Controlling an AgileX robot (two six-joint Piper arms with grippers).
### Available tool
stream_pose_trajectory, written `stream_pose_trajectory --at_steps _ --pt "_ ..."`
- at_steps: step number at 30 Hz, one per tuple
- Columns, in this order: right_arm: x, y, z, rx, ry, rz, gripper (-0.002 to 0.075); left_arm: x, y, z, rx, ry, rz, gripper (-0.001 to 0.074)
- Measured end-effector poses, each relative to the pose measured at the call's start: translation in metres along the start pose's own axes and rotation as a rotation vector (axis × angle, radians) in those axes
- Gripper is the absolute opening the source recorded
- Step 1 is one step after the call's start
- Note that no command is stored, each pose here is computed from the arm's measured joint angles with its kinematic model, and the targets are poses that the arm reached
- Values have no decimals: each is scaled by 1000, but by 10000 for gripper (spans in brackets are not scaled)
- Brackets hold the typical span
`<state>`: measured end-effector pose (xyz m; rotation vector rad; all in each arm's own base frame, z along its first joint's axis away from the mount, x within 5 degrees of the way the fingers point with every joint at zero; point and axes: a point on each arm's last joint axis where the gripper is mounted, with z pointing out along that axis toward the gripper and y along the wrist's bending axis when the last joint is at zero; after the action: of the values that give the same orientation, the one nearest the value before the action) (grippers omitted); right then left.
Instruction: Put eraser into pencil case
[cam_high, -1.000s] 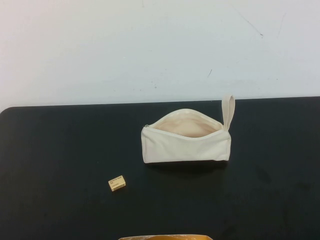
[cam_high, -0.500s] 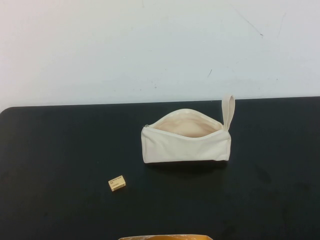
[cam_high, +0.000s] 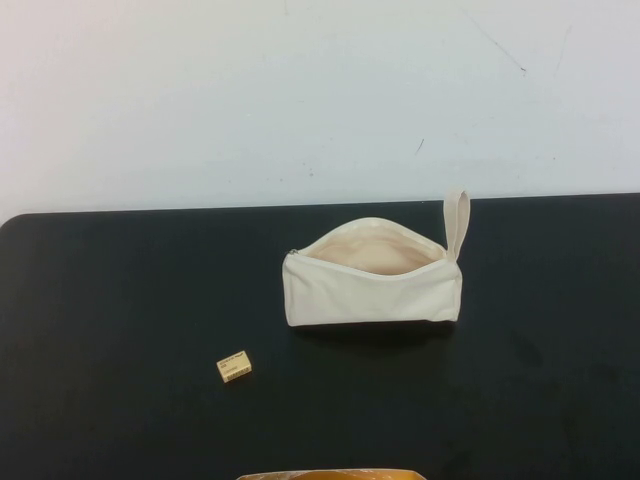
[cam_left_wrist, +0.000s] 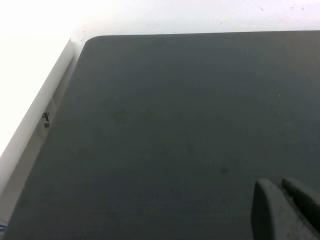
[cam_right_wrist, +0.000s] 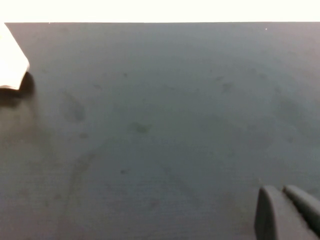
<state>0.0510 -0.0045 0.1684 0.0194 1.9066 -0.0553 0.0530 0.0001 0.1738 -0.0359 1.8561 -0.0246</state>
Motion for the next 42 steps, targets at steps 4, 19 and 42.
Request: stream_pose_trajectory --at_steps 4,19,42 --pt "0 0 0 0 0 0 -1 0 0 0 0 0 0 -1" --pt "0 0 0 0 0 0 -1 -6 -17 -2 209 1 -745 -1" --pt "0 0 0 0 1 0 -1 -90 -33 -12 331 59 -408 -1"
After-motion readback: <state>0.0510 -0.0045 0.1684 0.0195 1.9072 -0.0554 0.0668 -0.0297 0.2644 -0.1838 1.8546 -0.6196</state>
